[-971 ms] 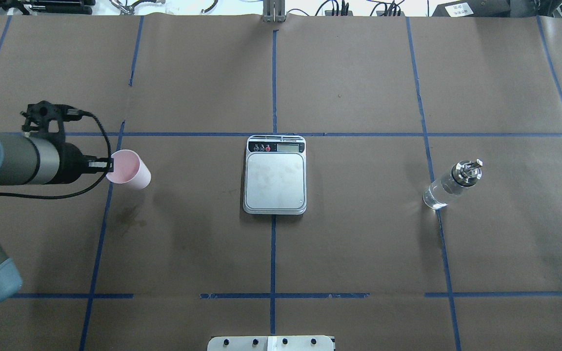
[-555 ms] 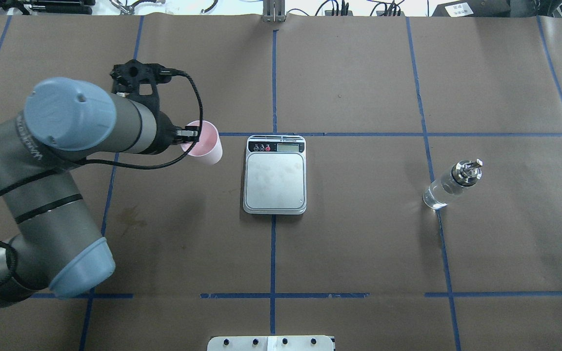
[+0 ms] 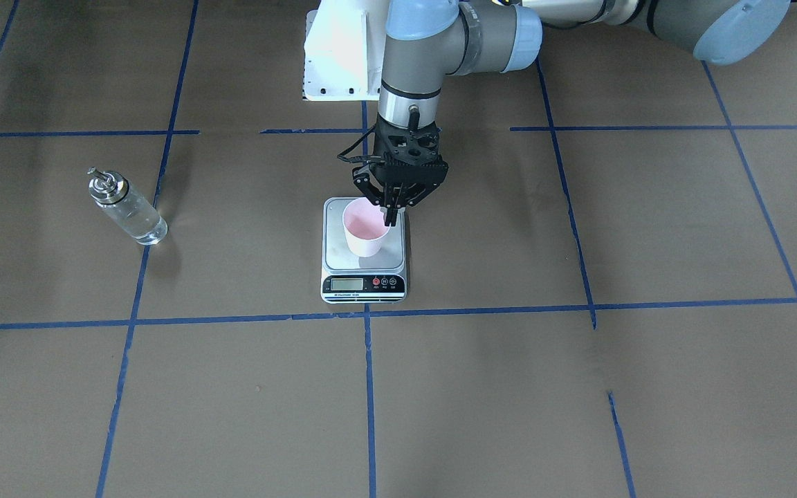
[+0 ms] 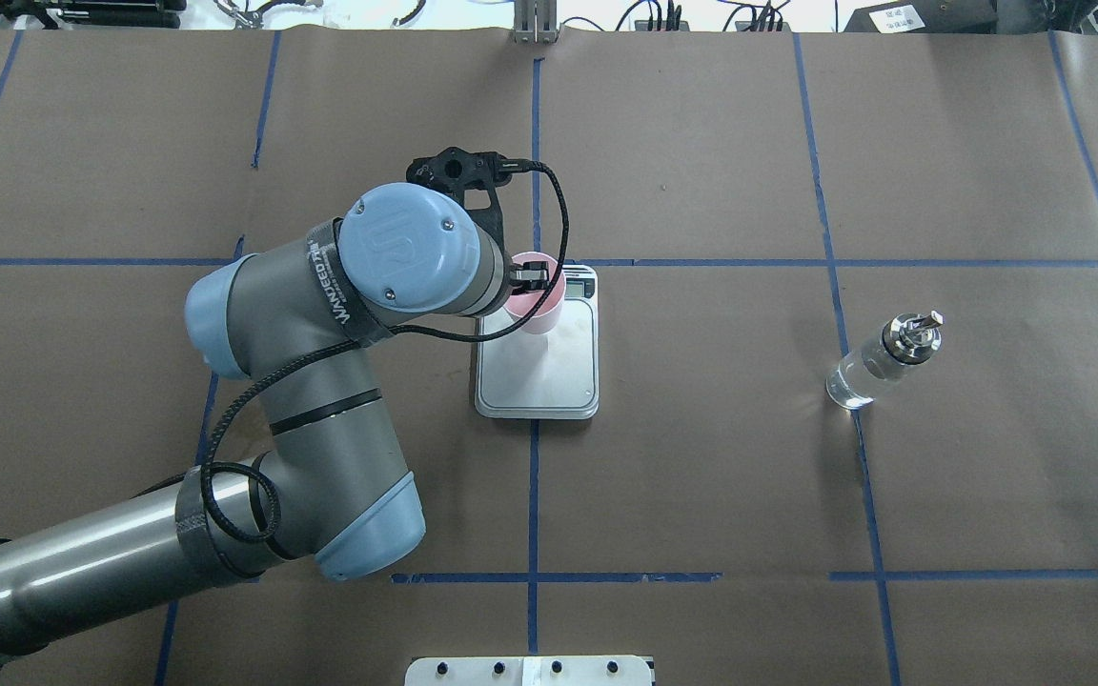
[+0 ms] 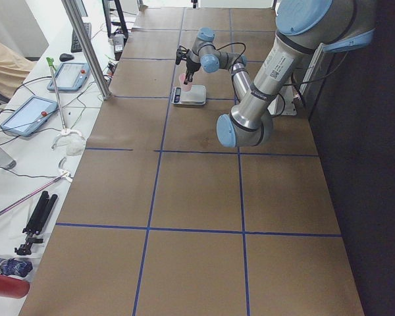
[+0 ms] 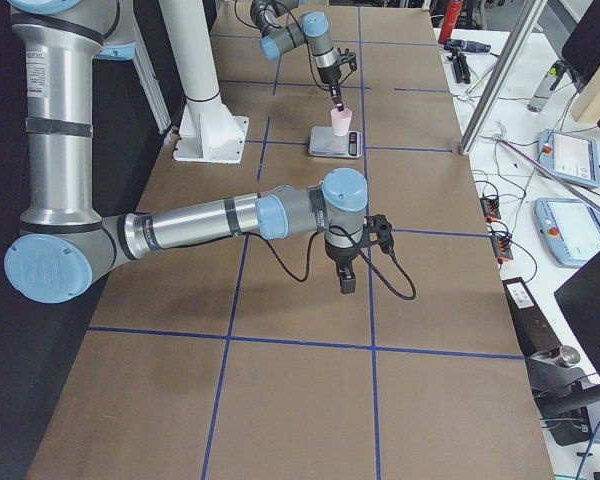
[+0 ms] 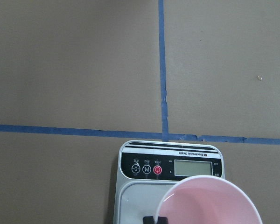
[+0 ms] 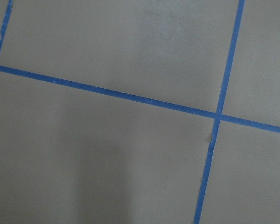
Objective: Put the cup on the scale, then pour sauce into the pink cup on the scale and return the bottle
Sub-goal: 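Carry the pink cup with the left gripper onto the scale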
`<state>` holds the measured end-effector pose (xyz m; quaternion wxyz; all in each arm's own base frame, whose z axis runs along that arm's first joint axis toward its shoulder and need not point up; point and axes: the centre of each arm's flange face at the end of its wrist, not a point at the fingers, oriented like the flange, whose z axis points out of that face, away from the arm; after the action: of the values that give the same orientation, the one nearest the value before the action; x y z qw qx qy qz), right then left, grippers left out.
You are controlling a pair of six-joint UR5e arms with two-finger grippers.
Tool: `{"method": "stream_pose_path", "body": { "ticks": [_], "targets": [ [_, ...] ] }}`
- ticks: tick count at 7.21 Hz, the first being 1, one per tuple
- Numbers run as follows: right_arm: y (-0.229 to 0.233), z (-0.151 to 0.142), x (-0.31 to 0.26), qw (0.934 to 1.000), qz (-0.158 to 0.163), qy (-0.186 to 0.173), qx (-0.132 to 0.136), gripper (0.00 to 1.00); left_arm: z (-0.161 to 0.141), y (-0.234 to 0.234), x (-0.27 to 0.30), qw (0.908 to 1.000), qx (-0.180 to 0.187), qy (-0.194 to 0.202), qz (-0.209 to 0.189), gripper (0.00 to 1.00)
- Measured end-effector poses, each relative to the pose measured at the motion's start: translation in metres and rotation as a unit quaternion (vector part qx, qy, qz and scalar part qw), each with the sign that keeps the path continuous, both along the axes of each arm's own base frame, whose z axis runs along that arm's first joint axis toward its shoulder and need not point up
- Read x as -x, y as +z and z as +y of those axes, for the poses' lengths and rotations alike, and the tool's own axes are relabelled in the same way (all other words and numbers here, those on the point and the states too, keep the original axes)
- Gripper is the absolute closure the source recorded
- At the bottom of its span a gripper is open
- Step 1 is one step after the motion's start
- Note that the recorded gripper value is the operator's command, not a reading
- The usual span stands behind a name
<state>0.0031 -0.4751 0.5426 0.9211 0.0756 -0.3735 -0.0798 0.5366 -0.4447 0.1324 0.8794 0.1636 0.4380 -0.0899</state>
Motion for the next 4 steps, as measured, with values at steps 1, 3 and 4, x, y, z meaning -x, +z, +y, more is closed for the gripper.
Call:
{"method": "stream_pose_path", "body": {
  "ticks": [1, 3, 4],
  "targets": [
    [-0.0003, 0.0000, 0.0000, 1.0000, 0.000, 0.001, 0.001, 0.00, 0.0022, -0.0004, -0.0053, 1.0000, -0.001, 0.003, -0.002, 0.94],
    [-0.0005, 0.0000, 0.0000, 1.0000, 0.000, 0.001, 0.001, 0.00, 0.0069, 0.0022, -0.0110, 1.0000, -0.001, 0.008, -0.005, 0.93],
    [-0.0002, 0.0000, -0.0001, 1.0000, 0.000, 0.002, 0.001, 0.00, 0.0082, 0.0041, -0.0123, 0.9999, -0.001, 0.010, -0.006, 0.89]
  ]
}}
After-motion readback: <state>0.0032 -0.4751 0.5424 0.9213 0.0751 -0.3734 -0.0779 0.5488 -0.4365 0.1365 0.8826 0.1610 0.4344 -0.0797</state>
